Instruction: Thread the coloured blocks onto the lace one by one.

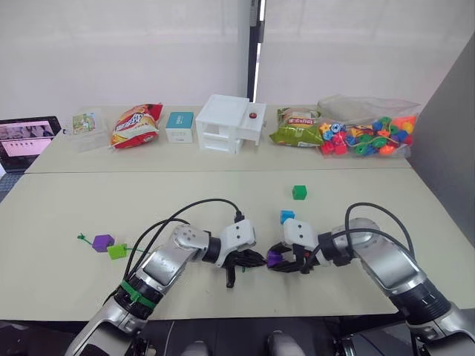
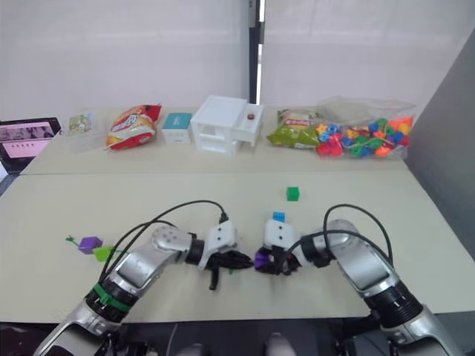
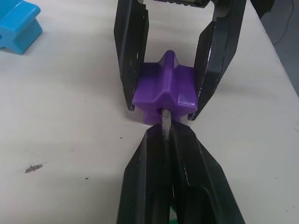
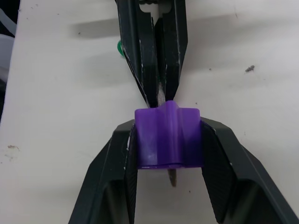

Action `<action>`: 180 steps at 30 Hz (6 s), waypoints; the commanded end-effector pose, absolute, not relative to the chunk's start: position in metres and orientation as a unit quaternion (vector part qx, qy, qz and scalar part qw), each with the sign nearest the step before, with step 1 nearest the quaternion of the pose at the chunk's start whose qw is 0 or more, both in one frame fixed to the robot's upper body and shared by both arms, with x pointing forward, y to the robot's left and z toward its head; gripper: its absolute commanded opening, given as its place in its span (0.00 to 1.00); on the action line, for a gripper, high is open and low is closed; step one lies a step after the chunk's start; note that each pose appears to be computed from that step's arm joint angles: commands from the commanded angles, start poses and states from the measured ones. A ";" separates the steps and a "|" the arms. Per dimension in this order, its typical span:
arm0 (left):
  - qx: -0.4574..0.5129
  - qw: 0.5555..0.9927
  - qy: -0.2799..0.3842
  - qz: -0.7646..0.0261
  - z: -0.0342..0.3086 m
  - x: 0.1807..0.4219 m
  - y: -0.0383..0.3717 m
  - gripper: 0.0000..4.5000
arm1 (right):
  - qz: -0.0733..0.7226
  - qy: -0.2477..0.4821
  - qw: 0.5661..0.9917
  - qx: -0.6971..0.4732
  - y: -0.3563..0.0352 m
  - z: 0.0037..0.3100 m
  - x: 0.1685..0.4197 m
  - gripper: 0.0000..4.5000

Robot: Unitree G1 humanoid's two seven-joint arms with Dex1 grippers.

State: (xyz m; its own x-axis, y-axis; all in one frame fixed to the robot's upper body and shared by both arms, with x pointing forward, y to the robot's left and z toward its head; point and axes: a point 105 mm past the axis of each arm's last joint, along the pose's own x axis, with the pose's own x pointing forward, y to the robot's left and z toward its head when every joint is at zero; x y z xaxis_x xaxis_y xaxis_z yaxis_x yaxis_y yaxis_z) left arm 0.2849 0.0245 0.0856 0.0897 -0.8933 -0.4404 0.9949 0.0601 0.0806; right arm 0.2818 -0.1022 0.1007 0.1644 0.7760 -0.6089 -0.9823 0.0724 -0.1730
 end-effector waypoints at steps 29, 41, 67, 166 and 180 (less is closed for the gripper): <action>0.182 0.756 0.156 -0.609 0.093 0.286 0.054 0.79 | 0.610 0.170 0.718 -0.289 -0.102 0.104 0.278 0.30; 0.156 0.743 0.156 -0.632 0.092 0.277 0.045 0.32 | 0.606 0.173 0.720 -0.291 -0.105 0.104 0.278 0.30; 0.186 0.731 0.137 -0.642 0.093 0.284 0.022 0.00 | 0.606 0.170 0.723 -0.285 -0.104 0.106 0.275 0.30; 0.217 0.740 0.153 -0.619 0.103 0.292 0.091 0.30 | 0.538 0.173 0.759 -0.324 -0.151 0.119 0.280 0.00; 0.274 0.738 0.249 -0.565 0.106 0.291 0.225 0.30 | 0.480 0.225 0.796 -0.291 -0.190 0.120 0.254 0.00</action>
State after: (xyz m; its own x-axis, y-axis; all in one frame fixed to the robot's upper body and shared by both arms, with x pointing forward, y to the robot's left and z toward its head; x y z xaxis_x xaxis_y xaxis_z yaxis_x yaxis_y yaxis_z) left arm 0.2919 0.2169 0.1029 0.2392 -0.7063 -0.6663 0.9685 0.2227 0.1117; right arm 0.2540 -0.1916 0.1076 0.4124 0.6307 -0.6574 -0.9033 0.3768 -0.2051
